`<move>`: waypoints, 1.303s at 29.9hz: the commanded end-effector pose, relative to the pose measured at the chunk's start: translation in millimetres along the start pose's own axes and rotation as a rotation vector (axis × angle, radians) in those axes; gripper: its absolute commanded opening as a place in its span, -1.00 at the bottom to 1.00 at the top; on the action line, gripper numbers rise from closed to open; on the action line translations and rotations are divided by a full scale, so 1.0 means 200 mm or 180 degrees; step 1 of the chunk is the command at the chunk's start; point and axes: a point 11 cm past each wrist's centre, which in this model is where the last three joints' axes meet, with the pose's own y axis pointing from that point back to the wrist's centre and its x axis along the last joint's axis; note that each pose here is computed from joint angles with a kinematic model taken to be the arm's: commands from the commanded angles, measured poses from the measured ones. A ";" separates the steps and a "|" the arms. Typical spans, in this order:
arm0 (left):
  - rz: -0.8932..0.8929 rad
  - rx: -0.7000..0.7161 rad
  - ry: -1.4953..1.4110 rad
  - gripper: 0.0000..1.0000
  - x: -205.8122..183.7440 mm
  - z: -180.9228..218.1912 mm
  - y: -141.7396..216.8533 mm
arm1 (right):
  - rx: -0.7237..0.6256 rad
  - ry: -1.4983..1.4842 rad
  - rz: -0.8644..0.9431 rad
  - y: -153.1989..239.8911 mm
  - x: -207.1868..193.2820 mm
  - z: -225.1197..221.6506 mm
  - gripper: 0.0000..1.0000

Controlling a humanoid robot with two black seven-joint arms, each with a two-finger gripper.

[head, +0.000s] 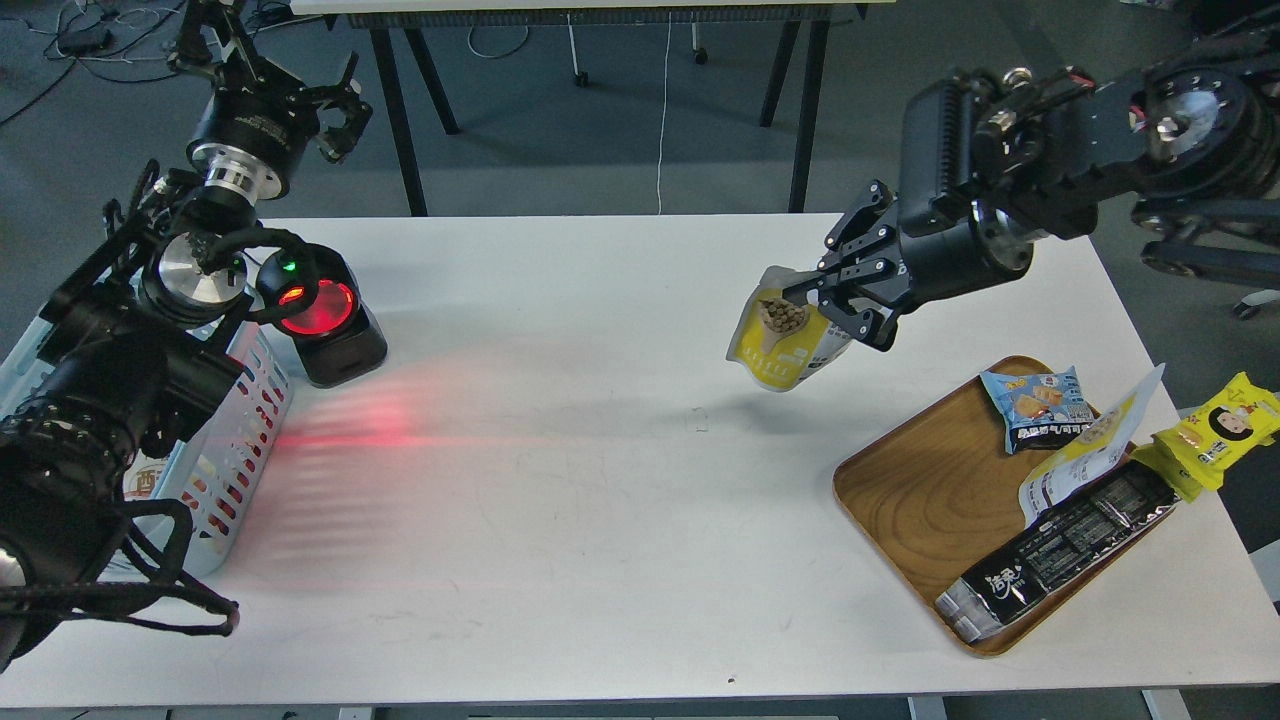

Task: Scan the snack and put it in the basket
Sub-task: 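Lift the yellow snack bag and carry it to the table center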

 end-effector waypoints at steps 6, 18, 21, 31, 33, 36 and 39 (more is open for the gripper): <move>-0.0056 0.0019 0.0005 1.00 -0.04 -0.01 -0.02 | 0.0272 0.0333 0.0090 -0.27 0.23 -0.08 -0.97; -0.0207 -0.0060 -0.0029 1.00 -0.15 0.07 -0.10 | 0.0411 0.0703 0.0071 -0.57 0.42 -0.16 -0.95; -0.0195 -0.0061 -0.0035 1.00 -0.14 0.07 -0.09 | 0.0421 0.0709 0.0071 -0.60 0.42 -0.17 -0.95; -0.0195 -0.0069 -0.0042 1.00 -0.14 0.08 -0.09 | 0.0471 0.0740 0.0072 -0.66 0.43 -0.20 -0.95; -0.0195 -0.0069 -0.0042 1.00 -0.14 0.08 -0.09 | 0.0473 0.0743 0.0072 -0.65 0.44 -0.20 -0.89; -0.0196 -0.0067 -0.0041 1.00 -0.14 0.08 -0.09 | 0.0500 0.0765 0.0126 -0.65 0.47 -0.22 -0.57; -0.0205 -0.0061 -0.0039 1.00 -0.15 0.08 -0.09 | 0.0463 0.0720 0.0316 -0.63 0.56 -0.21 -0.15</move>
